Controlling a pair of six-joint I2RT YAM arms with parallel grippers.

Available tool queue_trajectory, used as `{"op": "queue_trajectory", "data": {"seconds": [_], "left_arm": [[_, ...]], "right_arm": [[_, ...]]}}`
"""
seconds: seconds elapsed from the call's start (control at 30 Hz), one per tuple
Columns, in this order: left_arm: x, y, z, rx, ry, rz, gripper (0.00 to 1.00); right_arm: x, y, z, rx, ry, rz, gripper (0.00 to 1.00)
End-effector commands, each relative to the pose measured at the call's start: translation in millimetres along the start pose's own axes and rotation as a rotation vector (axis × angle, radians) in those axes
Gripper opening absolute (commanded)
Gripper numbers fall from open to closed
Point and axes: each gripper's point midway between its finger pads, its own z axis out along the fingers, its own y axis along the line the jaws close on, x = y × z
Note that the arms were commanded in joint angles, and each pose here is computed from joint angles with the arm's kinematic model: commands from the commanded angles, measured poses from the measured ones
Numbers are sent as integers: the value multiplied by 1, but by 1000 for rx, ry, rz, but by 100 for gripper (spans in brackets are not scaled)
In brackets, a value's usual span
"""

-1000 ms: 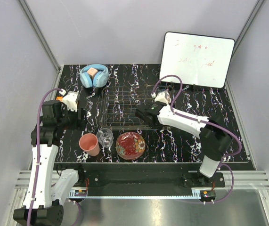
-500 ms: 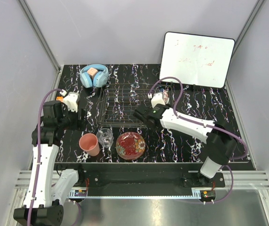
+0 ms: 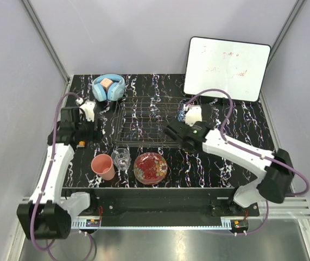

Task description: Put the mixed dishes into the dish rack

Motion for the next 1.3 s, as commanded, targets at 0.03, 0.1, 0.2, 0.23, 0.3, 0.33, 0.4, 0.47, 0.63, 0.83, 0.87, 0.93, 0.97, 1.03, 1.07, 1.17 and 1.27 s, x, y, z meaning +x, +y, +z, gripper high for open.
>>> {"op": "queue_trajectory", "data": {"seconds": [0.03,0.1,0.2,0.23,0.3,0.33,0.4,0.47,0.63,0.83,0.87,0.93,0.97,1.03,1.07,1.17,1.27], "left_arm": [[-39,12,23,-24,-74,-6,82],[-39,9,34,7,-48,-10,82],[-41,1,46,59,-23,-13,82],[-44,-1,47,72,-24,-10,82],[-49,-9,50,112,-24,-18,82],[-51,-12,52,125,-23,-16,82],[-50,-21,59,133,-9,10,82],[-48,-24,67,129,8,30,81],[-41,-42,79,128,53,100,80],[-37,-47,82,142,66,115,80],[-36,-49,82,149,67,117,80],[-35,-55,84,172,77,123,79],[-35,-58,85,178,79,122,79],[-34,-69,87,217,86,121,79],[-33,-73,87,228,90,123,79],[-29,-88,88,266,108,142,79],[-28,-97,89,284,123,163,77]], "right_arm": [[6,27,-19,-279,8,105,60],[6,36,-32,-403,0,133,59],[20,40,-41,-537,0,154,59],[28,37,-44,-578,-1,154,59],[29,45,-53,-668,-6,184,57],[35,42,-53,-687,-11,194,56],[39,43,-56,-716,-10,199,56],[45,43,-56,-726,1,191,55],[51,42,-53,-725,16,185,53],[52,41,-52,-718,9,181,52],[51,41,-51,-717,9,179,52],[51,41,-50,-712,9,178,52],[52,41,-50,-710,11,179,52],[54,41,-49,-706,15,181,52],[54,41,-49,-708,17,183,52],[59,38,-46,-698,21,189,52],[63,36,-44,-690,27,195,51]]}}
